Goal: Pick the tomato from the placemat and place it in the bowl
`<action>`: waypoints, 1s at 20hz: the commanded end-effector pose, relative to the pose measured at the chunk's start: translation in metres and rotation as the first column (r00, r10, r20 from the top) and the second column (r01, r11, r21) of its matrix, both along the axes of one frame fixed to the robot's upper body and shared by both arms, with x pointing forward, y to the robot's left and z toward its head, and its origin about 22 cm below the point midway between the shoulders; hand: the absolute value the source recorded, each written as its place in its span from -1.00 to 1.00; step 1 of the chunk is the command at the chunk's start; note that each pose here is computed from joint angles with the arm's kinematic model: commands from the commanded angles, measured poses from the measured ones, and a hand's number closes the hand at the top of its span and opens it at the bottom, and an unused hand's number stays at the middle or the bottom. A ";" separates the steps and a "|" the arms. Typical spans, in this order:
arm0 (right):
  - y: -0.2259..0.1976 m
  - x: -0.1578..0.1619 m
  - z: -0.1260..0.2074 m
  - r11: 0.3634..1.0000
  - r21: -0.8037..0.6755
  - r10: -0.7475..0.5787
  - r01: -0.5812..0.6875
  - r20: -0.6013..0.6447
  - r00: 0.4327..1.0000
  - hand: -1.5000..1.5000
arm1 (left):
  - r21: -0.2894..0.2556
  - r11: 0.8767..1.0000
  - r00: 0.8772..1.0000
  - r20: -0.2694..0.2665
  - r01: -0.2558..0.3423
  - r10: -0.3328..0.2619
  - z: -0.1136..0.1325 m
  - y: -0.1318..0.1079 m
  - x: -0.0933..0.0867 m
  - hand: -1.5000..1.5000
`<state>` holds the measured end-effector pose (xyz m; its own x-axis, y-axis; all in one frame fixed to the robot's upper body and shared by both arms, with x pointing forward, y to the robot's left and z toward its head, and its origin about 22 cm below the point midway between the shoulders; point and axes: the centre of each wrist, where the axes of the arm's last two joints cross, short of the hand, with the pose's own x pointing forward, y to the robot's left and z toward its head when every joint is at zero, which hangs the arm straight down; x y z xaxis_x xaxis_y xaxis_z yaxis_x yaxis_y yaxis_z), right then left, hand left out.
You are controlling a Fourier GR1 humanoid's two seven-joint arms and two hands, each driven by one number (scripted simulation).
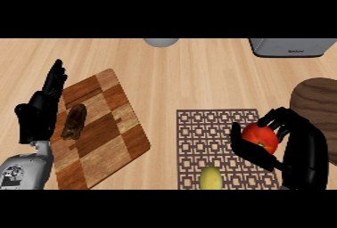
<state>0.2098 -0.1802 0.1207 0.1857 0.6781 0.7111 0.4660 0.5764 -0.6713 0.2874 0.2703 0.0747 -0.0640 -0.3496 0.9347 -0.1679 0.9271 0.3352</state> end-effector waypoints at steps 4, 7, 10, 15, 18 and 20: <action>-0.090 0.015 -0.017 0.988 0.001 -0.152 0.153 0.091 0.984 1.00 | -0.010 1.000 0.999 0.015 0.028 -0.028 -0.006 0.004 -0.007 0.00; -0.136 0.030 0.003 0.987 0.064 -0.158 0.150 0.162 0.974 1.00 | 0.017 1.000 1.000 -0.029 0.011 -0.011 -0.016 0.008 -0.015 0.00; -0.156 0.051 -0.042 0.969 -0.080 -0.221 0.234 0.142 0.965 1.00 | 0.031 0.999 1.000 0.002 0.015 -0.015 -0.007 -0.005 -0.010 0.00; -0.227 0.051 -0.029 0.924 -0.241 -0.287 0.298 0.080 0.955 1.00 | 0.001 1.000 1.000 0.010 0.017 -0.017 0.002 0.003 0.002 0.00; -0.243 0.064 -0.074 0.899 -0.299 -0.316 0.320 0.063 0.947 1.00 | 0.003 1.000 1.000 0.020 0.024 -0.024 0.002 -0.030 0.007 0.00; -0.262 0.078 -0.067 0.877 -0.314 -0.359 0.363 0.073 0.931 1.00 | 0.005 1.000 0.999 0.022 0.028 -0.028 0.011 0.000 0.006 0.00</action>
<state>0.2743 -0.4156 0.0666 0.3964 0.7479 0.5325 0.6238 0.2062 -0.7539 0.2890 0.2624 0.0751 -0.0818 -0.3484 0.9338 -0.1511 0.9304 0.3339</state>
